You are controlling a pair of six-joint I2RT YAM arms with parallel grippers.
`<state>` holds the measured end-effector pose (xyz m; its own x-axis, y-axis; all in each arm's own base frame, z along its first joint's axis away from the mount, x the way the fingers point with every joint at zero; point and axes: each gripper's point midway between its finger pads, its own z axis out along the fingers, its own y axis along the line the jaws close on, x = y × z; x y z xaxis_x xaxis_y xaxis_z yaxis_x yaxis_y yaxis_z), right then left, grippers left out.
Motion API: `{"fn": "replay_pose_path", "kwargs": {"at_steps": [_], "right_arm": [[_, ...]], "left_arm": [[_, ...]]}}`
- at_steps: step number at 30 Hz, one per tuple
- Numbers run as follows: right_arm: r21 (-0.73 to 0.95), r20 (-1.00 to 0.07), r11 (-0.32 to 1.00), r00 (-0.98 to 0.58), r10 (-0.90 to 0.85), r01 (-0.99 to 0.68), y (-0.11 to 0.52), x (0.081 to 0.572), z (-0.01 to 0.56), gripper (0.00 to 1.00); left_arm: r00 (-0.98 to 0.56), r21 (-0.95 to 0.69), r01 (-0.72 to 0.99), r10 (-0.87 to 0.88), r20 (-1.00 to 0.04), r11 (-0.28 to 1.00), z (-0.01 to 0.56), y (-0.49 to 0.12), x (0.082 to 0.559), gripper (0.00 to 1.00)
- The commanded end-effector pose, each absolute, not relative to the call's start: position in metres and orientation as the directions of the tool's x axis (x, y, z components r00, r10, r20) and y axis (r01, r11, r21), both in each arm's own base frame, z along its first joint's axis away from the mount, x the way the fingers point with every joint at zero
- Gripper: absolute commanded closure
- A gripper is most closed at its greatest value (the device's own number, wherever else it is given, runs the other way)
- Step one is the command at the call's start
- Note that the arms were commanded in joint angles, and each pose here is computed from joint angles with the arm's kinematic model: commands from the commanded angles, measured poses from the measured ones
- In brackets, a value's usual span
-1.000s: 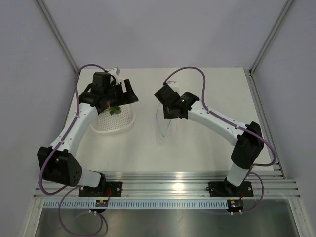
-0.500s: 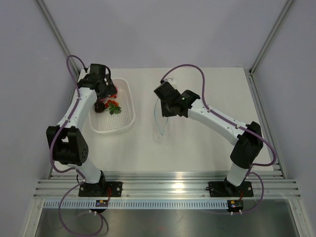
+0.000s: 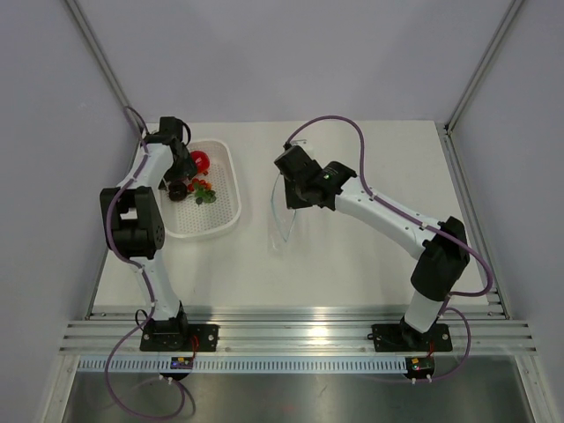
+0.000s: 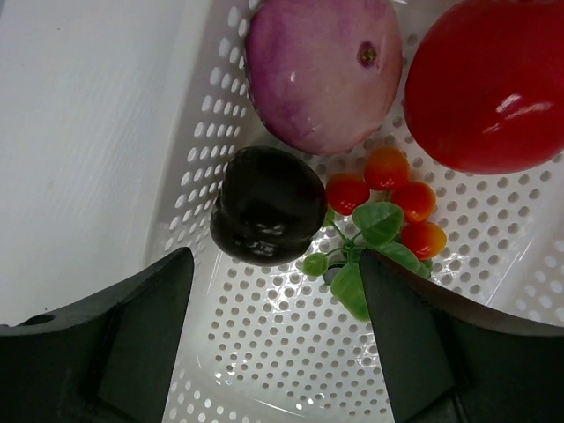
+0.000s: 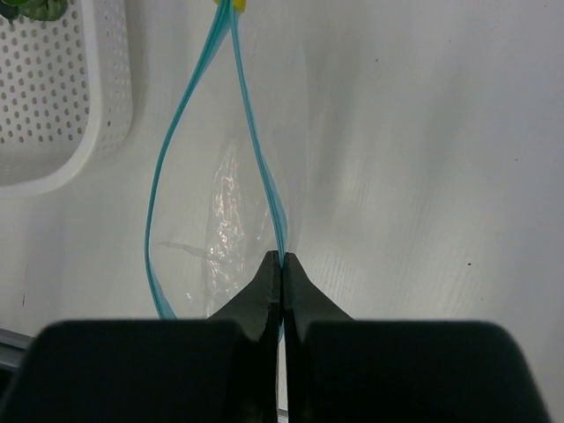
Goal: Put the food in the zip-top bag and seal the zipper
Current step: Pick up the fake fruit from the bin.
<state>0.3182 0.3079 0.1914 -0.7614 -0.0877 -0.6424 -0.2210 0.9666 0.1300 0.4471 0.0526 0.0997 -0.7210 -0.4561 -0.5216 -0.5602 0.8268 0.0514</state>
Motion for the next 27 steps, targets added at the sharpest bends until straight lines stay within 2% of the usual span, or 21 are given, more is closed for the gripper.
{"fn": "replay_pose_path", "kwargs": {"at_steps": [1,27], "right_arm": [[0.161,-0.662,0.962,-0.747,-0.059,-0.219,0.309,0.322,0.199,1.0],[0.189,-0.645,0.96,-0.763,-0.037,-0.206,0.306,0.313,0.195,1.0]], "left_arm": [[-0.697,0.023,-0.564,-0.461,-0.55,0.826,0.104,0.057,0.461,0.2],[-0.75,-0.003,-0.511,-0.448,-0.486,0.859,0.052,0.055,0.469,0.25]]}}
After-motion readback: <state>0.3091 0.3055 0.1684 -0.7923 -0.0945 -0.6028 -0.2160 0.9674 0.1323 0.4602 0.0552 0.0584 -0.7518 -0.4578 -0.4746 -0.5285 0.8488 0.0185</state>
